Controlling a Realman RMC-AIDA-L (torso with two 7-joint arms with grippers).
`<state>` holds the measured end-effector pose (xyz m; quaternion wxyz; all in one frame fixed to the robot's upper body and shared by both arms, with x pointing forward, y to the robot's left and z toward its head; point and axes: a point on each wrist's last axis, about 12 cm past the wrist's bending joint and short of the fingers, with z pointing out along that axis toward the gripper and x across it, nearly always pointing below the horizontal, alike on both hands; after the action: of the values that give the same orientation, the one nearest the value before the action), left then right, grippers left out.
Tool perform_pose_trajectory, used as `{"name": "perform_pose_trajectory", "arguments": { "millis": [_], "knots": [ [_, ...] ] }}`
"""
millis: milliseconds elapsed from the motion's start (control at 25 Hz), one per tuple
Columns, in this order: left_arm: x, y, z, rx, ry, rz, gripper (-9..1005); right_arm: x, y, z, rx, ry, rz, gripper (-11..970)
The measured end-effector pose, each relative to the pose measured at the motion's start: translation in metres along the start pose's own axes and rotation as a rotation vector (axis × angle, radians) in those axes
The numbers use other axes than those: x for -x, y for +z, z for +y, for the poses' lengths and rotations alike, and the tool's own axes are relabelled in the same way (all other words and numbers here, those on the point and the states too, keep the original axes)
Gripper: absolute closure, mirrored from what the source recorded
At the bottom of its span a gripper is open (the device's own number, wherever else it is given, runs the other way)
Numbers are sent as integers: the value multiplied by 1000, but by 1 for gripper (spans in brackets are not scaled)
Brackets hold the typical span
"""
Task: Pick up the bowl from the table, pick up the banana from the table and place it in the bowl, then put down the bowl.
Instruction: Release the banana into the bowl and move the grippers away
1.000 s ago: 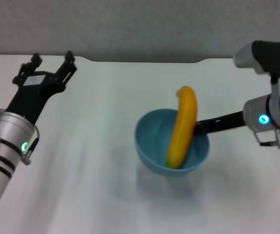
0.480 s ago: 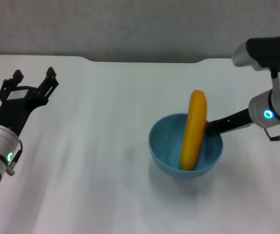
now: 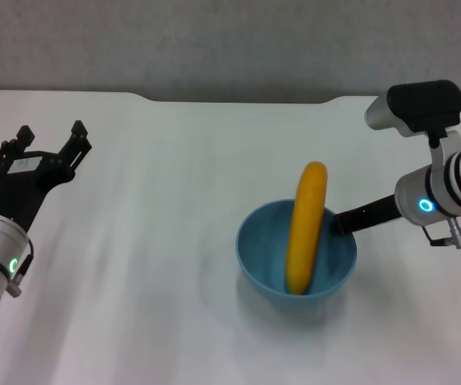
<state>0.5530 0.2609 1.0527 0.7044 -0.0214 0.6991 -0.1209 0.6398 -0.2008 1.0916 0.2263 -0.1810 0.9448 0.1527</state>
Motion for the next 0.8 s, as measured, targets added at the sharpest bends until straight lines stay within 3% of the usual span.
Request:
{"name": "perform_pose_trajectory", "arguments": {
  "millis": [800],
  "knots": [
    [-4,-4,4,11,-16,16,101,-16,11,1,-13,-19,21,764]
  ]
}}
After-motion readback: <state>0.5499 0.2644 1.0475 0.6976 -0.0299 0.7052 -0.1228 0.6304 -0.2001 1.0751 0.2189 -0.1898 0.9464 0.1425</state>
